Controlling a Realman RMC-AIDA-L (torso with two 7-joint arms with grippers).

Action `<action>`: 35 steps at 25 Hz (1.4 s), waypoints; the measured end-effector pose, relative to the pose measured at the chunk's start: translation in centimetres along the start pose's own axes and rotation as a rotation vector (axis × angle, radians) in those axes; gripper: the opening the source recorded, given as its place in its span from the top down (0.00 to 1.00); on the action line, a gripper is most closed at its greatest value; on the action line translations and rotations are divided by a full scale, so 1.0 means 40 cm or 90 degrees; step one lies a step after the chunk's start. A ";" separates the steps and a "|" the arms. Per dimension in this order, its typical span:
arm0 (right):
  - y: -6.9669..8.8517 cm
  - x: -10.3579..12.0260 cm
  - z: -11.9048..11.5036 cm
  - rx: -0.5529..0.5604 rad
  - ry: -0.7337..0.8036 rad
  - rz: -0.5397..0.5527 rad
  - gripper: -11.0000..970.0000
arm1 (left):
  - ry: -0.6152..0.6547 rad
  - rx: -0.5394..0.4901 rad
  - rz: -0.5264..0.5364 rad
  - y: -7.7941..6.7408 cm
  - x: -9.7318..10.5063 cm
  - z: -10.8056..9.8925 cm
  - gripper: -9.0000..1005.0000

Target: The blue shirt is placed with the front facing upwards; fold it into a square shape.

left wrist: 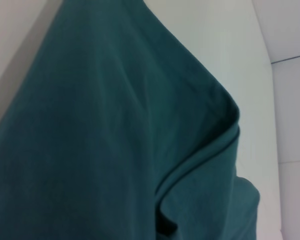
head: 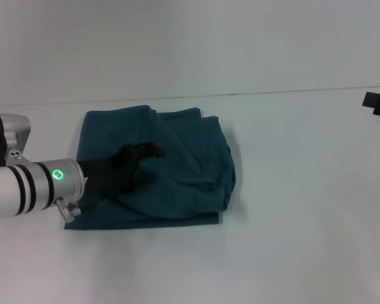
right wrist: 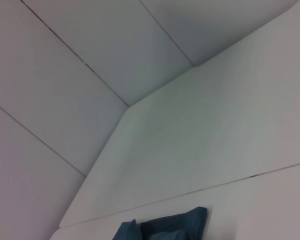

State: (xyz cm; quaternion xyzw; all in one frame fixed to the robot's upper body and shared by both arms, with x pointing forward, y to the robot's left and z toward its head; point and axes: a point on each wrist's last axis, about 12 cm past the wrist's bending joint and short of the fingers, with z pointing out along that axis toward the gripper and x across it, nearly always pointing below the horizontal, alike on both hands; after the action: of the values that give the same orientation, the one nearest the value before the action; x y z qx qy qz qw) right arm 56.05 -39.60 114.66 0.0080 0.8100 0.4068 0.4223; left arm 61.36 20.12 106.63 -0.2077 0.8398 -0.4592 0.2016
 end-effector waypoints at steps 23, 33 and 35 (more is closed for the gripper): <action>-0.011 0.001 -0.023 0.009 -0.014 0.008 0.33 | -0.056 -0.066 0.003 0.004 -0.006 0.052 0.24; -0.013 -0.001 -0.025 0.011 -0.020 0.011 0.33 | -0.064 -0.058 0.021 -0.025 -0.003 0.072 0.27; -0.013 -0.001 -0.027 0.011 -0.023 0.012 0.33 | -0.066 -0.057 0.020 -0.026 -0.003 0.073 0.28</action>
State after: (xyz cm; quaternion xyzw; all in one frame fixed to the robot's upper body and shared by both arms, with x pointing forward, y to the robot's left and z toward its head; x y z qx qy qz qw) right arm 55.51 -40.68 114.66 0.0266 0.8057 0.4034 0.4329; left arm 63.17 17.69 106.09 -0.2267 0.8513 -0.4062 0.2427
